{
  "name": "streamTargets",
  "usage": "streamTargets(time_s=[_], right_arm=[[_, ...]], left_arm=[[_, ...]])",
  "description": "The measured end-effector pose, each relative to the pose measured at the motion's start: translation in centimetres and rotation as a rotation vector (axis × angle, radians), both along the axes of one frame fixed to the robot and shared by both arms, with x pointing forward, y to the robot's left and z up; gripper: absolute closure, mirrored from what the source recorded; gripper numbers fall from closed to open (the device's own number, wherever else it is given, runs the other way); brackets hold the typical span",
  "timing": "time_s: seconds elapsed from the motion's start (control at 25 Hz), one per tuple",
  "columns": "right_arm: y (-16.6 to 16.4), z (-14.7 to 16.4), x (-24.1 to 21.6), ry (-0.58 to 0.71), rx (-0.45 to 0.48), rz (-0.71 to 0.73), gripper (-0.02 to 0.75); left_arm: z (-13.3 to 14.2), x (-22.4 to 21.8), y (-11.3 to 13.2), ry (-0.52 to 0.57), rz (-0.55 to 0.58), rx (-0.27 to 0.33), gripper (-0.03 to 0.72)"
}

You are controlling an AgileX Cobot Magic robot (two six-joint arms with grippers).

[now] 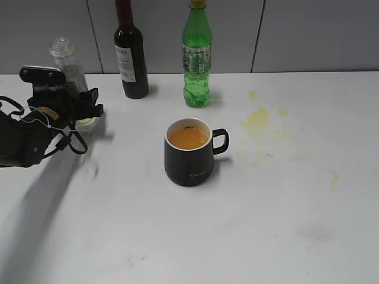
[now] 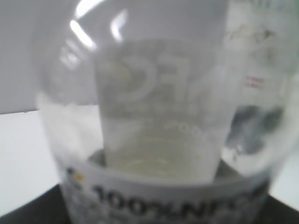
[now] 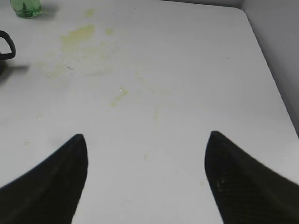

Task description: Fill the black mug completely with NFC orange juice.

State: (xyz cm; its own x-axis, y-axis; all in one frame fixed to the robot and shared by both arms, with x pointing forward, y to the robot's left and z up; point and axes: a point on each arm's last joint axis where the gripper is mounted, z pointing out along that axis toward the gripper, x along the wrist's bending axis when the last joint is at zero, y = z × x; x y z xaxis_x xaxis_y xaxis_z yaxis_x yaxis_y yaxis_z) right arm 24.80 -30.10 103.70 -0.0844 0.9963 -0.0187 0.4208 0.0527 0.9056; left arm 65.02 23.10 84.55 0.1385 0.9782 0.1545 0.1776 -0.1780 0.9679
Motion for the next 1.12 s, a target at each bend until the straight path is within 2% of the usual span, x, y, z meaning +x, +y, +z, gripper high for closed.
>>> streamTargets(time_s=[0.28,0.4,0.76,1.12], right_arm=[[0.0,0.0,0.0,0.0,0.001,0.0,0.146],[0.0,0.0,0.0,0.0,0.001,0.0,0.146],[0.0,0.0,0.0,0.0,0.0,0.0,0.146],[0.0,0.0,0.0,0.0,0.001,0.0,0.146]], left_arm=[[-0.02,0.0,-0.01,0.006,0.006,-0.034,0.186],[-0.02,0.0,-0.01,0.006,0.007,-0.037,0.141],[-0.24,-0.05,-0.01,0.031,0.006,-0.035,0.08],[-0.23,-0.05,0.02,0.03,0.01,-0.037,0.056]])
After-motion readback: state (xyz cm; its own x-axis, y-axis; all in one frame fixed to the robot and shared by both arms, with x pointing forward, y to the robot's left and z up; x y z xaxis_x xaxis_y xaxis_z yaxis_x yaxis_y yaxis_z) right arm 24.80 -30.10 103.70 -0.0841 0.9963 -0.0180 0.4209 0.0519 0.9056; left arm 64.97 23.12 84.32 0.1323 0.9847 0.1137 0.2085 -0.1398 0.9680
